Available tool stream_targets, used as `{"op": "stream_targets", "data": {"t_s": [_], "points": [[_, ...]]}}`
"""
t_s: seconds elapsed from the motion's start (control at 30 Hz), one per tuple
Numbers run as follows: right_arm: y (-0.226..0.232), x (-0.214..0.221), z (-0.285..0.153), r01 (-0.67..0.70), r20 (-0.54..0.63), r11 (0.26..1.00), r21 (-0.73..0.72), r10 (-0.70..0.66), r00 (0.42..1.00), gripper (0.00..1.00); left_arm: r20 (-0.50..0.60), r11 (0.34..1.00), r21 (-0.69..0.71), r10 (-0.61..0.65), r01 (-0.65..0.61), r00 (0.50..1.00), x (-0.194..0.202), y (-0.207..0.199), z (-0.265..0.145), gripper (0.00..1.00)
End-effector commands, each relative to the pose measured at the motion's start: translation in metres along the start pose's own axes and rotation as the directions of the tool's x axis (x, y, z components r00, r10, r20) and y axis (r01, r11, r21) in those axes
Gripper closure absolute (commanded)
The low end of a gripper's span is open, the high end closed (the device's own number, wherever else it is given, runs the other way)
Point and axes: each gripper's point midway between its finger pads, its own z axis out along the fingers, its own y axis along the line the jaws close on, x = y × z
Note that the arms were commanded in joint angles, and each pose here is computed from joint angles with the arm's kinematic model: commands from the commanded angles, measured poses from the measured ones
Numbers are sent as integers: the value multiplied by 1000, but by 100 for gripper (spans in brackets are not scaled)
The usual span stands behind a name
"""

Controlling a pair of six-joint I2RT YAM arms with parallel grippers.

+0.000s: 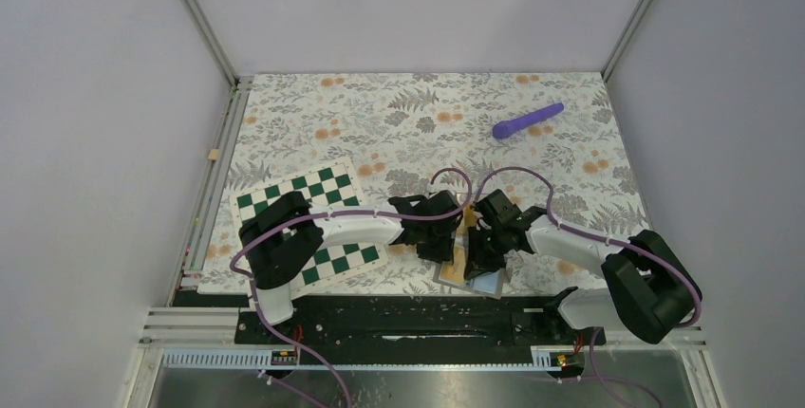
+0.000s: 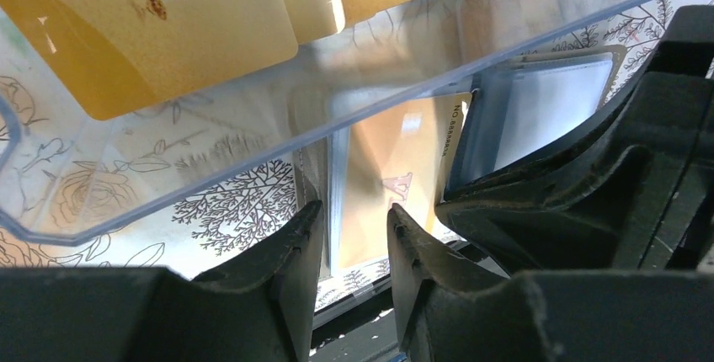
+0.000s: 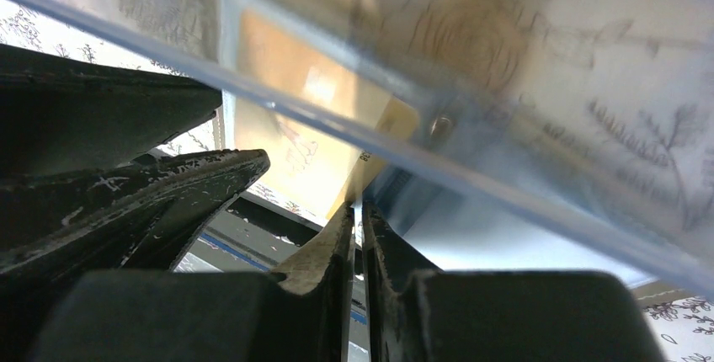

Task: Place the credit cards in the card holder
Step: Turn over the card slot in the card holder.

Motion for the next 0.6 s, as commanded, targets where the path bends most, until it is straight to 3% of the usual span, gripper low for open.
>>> {"op": "stream_targets", "data": {"t_s": [0.0,0.17,0.37,0.57], "points": [[-14,4,6,4,-11,999,51,-4,1000,86,64,998,55,33,-37,997,-16,-21,-17,67],[-14,4,6,4,-12,999,49,-4,1000,86,42,998,54,36,-38,998,-12,-21,-12,70],[-12,4,5,6,-12,999,43,-6,1000,86,66,992,104,68,-75,996,-16,-38,-21,84],[-7,0,1,10,2,1000,29,-10,1000,86,101,982,163,84,-100,991,-22,-58,-37,87]]}}
